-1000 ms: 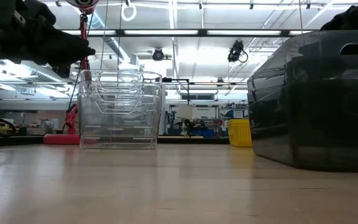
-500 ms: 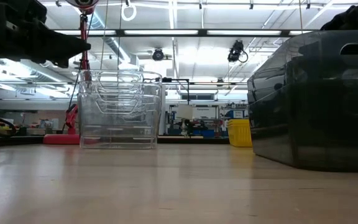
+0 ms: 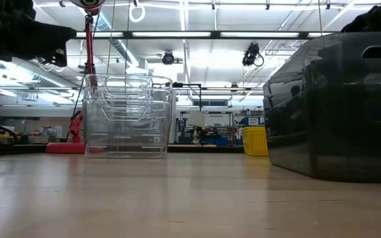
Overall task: Stack baskets by color
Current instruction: Return to Home Position
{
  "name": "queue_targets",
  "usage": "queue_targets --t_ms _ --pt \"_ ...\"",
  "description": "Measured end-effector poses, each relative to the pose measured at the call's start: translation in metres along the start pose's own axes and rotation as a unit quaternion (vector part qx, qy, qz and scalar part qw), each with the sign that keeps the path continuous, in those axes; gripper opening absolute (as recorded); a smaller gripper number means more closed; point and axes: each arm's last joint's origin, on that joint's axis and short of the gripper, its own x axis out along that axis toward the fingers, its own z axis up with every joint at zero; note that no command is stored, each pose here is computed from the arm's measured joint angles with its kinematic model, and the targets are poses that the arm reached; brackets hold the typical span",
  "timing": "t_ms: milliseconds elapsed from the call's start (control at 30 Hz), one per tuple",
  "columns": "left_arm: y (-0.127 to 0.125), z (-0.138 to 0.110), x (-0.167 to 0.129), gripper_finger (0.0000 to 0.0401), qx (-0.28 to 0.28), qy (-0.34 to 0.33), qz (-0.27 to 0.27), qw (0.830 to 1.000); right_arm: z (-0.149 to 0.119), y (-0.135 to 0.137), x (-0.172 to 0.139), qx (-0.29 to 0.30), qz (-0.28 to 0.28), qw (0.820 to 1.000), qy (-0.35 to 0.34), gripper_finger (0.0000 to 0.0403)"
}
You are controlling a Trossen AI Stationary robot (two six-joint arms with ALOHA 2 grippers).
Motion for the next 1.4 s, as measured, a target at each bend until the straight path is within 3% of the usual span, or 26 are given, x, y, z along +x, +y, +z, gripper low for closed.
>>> queue_targets --t_ms 167,433,533,800,1400 --pt "-0.0017 -0.0002 0.0001 0.0012 0.009 -0.001 -0.028 1.0 0.0008 0.0001 0.0 0.0 0.0 1.0 -0.004 0.0183" --pt "-0.0022 -0.0057 0.0002 0.0008 -0.103 0.031 -0.027 0.994 0.001 0.0 0.0 0.0 -0.001 1.0 -0.005 0.0183" --pt "-0.0022 -0.0053 0.0003 0.0018 -0.121 0.029 -0.027 0.992 0.001 0.0 0.0 0.0 -0.001 1.0 -0.005 0.0183" --pt "-0.0022 -0.0053 0.0003 0.0038 -0.121 0.03 -0.027 0.992 0.001 0.0 0.0 0.0 -0.001 1.0 -0.005 0.0183" --pt "-0.0022 -0.0054 0.0003 0.0033 -0.121 0.03 -0.027 0.992 0.001 0.0 0.0 0.0 -0.001 1.0 -0.005 0.0183"
